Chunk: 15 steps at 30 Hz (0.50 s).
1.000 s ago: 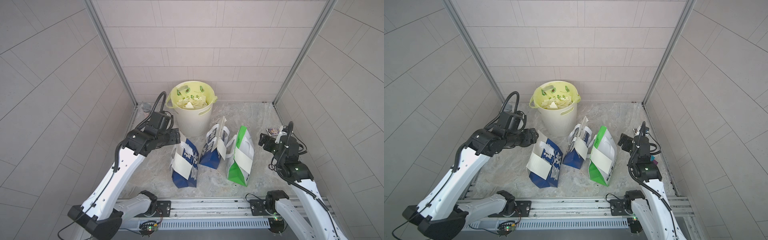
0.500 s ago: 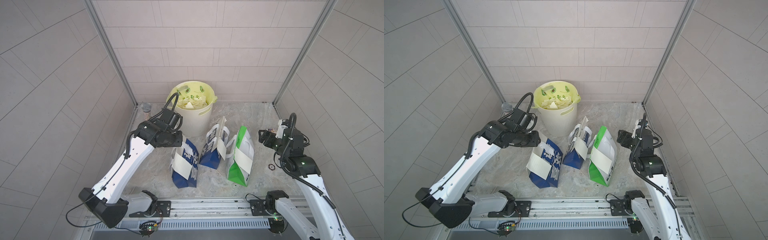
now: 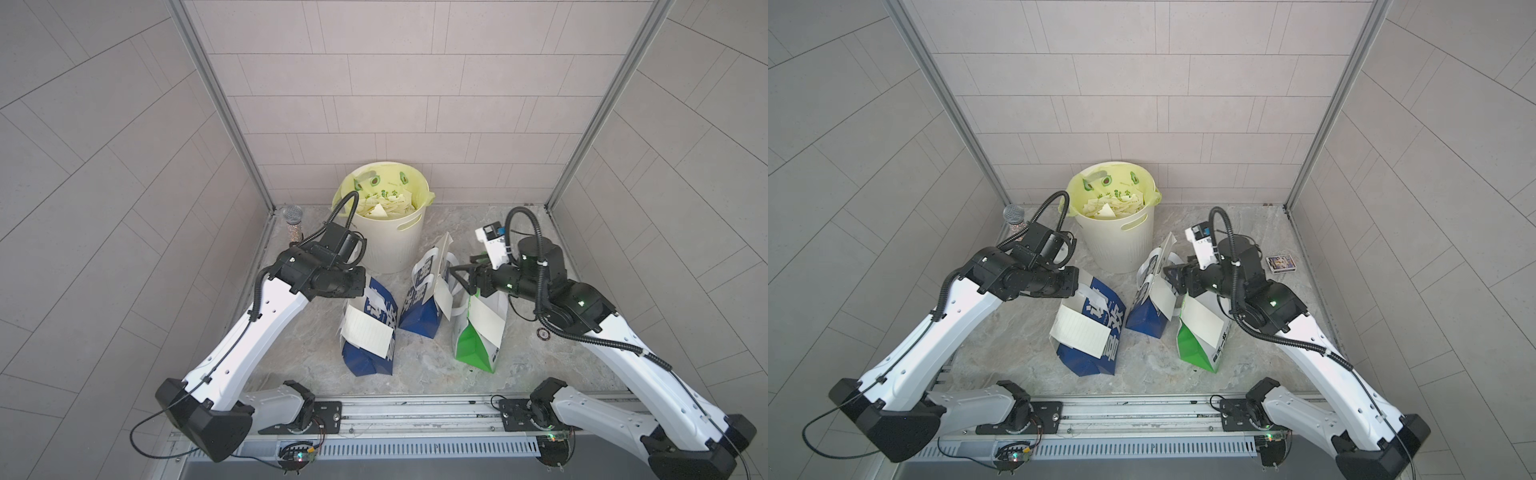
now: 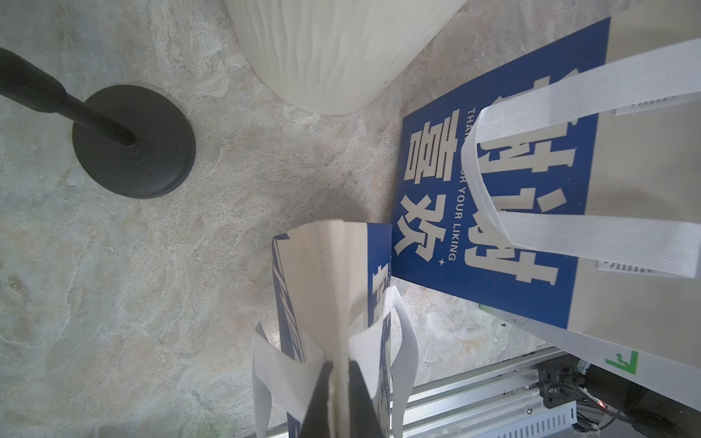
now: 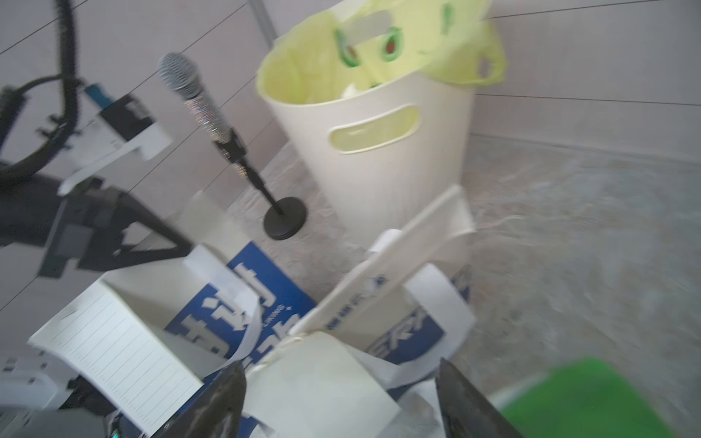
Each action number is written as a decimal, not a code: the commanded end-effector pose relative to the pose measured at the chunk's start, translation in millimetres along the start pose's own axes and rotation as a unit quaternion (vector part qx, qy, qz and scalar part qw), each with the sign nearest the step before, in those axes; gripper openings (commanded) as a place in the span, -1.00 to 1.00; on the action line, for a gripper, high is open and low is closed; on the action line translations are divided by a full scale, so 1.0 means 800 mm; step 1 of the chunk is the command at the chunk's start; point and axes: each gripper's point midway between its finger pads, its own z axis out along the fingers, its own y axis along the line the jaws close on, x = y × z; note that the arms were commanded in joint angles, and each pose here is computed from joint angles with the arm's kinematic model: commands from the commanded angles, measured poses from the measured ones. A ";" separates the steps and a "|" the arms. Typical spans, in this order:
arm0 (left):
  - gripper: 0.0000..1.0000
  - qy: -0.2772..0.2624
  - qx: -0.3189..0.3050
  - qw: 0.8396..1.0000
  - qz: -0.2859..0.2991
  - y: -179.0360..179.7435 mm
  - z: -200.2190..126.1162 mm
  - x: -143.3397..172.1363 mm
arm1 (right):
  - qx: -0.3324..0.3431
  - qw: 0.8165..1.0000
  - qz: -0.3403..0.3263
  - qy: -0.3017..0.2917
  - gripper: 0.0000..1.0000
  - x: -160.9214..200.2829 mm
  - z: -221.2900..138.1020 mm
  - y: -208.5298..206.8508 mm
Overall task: Shred takeout receipts and throw away
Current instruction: Pick up the takeout bag at the center of the board.
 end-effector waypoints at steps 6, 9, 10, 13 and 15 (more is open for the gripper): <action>-1.00 -0.096 0.031 0.995 0.028 -0.006 -0.031 -0.019 | -0.217 0.962 -0.167 -0.017 0.51 0.012 0.039 0.144; -1.00 -0.121 0.042 0.992 0.023 -0.008 -0.036 -0.022 | -0.263 0.948 -0.178 -0.002 0.51 0.022 0.054 0.179; -1.00 -0.127 0.048 0.990 0.023 -0.009 -0.039 -0.024 | -0.275 0.944 -0.180 0.004 0.51 0.026 0.060 0.189; -1.00 -0.137 0.047 0.989 0.022 -0.008 -0.042 -0.025 | -0.309 0.933 -0.184 0.026 0.49 0.043 0.074 0.213; -1.00 -0.142 0.043 0.989 0.022 -0.006 -0.046 -0.026 | -0.324 0.926 -0.191 0.039 0.44 0.054 0.082 0.223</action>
